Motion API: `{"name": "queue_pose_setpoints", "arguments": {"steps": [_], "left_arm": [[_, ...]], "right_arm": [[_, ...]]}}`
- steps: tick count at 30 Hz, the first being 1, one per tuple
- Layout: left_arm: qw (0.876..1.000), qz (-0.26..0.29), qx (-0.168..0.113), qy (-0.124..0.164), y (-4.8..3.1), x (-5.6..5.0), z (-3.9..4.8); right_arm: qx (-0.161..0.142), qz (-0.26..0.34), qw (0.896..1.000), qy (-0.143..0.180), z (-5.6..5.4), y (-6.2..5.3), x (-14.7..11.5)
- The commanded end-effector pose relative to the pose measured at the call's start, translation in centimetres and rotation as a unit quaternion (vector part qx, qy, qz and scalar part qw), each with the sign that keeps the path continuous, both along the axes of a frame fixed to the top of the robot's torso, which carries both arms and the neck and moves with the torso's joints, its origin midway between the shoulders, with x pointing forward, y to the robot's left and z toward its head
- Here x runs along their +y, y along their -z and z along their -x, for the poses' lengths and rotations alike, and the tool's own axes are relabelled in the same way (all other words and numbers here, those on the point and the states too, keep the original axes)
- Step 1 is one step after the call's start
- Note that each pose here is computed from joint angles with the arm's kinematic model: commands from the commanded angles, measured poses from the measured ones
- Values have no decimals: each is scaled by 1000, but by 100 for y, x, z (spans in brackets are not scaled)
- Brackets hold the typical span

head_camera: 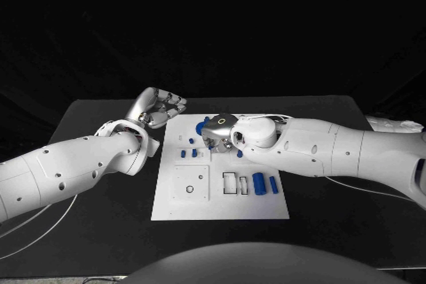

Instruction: Assemble the parts on the task board

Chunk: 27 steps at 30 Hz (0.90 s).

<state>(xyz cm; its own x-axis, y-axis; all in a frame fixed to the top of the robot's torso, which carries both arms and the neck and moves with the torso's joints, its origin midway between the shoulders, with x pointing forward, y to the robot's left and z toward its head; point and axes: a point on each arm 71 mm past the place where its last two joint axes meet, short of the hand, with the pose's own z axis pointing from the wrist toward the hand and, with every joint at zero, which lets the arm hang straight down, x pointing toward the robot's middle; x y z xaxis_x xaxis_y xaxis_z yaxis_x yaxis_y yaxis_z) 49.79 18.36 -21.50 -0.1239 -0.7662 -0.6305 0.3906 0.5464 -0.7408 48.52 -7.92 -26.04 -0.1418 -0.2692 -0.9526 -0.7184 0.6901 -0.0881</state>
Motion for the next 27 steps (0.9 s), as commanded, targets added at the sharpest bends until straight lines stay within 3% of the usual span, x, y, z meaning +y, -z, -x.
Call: {"name": "queue_pose_setpoints", "arguments": {"steps": [1,19,23,27], "left_arm": [[1000,0,-2,8,-13,-18,3],[1000,-1,-2,5,-11,2,-1],[1000,-1,-2,5,-10,1,-3],[1000,-2,-1,5,-8,2,-7]], "right_arm": [[-5,-23,1000,11,-6,-19,-28],[58,-133,985,93,-40,-61,-258],[70,-159,979,108,-39,-88,-305],[87,-205,966,131,-47,-154,-382]]}}
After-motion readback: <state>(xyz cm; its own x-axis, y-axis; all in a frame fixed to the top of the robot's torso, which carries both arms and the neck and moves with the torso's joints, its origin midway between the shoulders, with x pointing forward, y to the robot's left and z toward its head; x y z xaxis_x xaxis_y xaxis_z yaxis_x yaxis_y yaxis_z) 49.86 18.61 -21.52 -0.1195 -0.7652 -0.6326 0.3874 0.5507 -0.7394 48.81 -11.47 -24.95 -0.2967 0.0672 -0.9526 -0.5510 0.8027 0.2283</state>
